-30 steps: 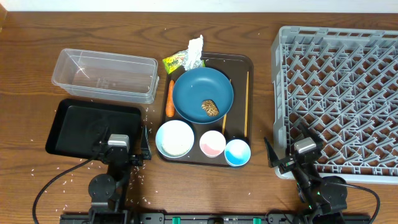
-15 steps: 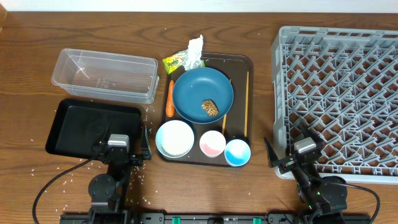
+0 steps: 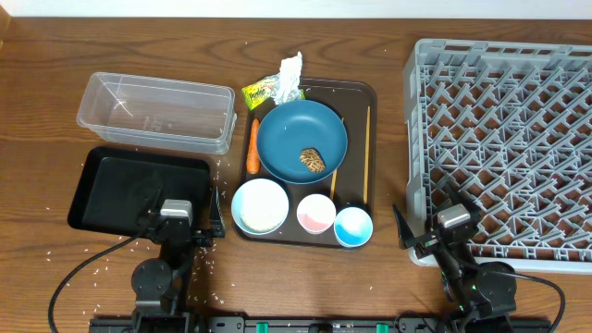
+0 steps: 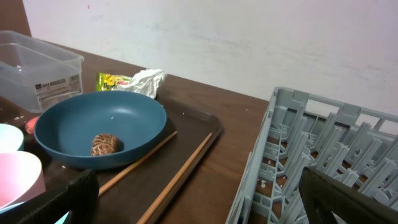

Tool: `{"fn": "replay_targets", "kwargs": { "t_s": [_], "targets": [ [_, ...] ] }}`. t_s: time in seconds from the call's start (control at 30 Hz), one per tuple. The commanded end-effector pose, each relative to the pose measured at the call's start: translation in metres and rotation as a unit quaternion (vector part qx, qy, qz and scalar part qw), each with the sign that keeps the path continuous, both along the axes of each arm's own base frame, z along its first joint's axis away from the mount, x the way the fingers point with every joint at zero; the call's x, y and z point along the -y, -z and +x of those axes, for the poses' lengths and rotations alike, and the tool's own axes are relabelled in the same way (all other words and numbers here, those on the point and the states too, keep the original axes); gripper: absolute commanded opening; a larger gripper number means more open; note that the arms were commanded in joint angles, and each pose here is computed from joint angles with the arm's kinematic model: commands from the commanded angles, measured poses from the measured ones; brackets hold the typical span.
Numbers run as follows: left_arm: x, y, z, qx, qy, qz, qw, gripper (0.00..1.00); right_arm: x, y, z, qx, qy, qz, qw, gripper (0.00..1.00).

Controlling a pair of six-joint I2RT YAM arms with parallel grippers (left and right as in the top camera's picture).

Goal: Sort waste into correct bins and load items into the dishwasher rack

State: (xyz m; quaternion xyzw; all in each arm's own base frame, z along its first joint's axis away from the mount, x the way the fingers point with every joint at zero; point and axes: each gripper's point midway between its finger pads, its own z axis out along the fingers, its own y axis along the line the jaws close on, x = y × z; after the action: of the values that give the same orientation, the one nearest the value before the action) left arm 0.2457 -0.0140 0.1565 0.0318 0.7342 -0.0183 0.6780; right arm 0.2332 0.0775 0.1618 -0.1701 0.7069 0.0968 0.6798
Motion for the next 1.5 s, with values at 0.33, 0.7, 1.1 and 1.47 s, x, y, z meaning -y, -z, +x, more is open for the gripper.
{"fn": "replay_targets", "kwargs": {
  "t_s": [0.33, 0.7, 1.1, 1.47],
  "targets": [
    [0.062, -0.064, -0.022, 0.091, 0.187, -0.028, 0.978, 0.98, -0.017, -0.042, -0.012, 0.028, -0.059, 0.074, 0.995, 0.99],
    [0.044, -0.151, -0.017, -0.071, 0.122, -0.075, 0.987, 0.98, -0.006, -0.129, -0.018, -0.047, -0.024, 0.098, 0.994, 0.99],
    [0.059, -0.174, 0.036, -0.334, 0.116, -0.160, 0.922, 0.98, -0.023, -0.145, 0.045, -0.302, -0.012, 0.053, 0.952, 0.99],
    [0.083, -0.137, 0.052, -0.418, 0.164, -0.208, 0.869, 0.99, -0.041, -0.107, 0.056, -0.391, -0.045, 0.052, 0.918, 0.99]
  ]
}}
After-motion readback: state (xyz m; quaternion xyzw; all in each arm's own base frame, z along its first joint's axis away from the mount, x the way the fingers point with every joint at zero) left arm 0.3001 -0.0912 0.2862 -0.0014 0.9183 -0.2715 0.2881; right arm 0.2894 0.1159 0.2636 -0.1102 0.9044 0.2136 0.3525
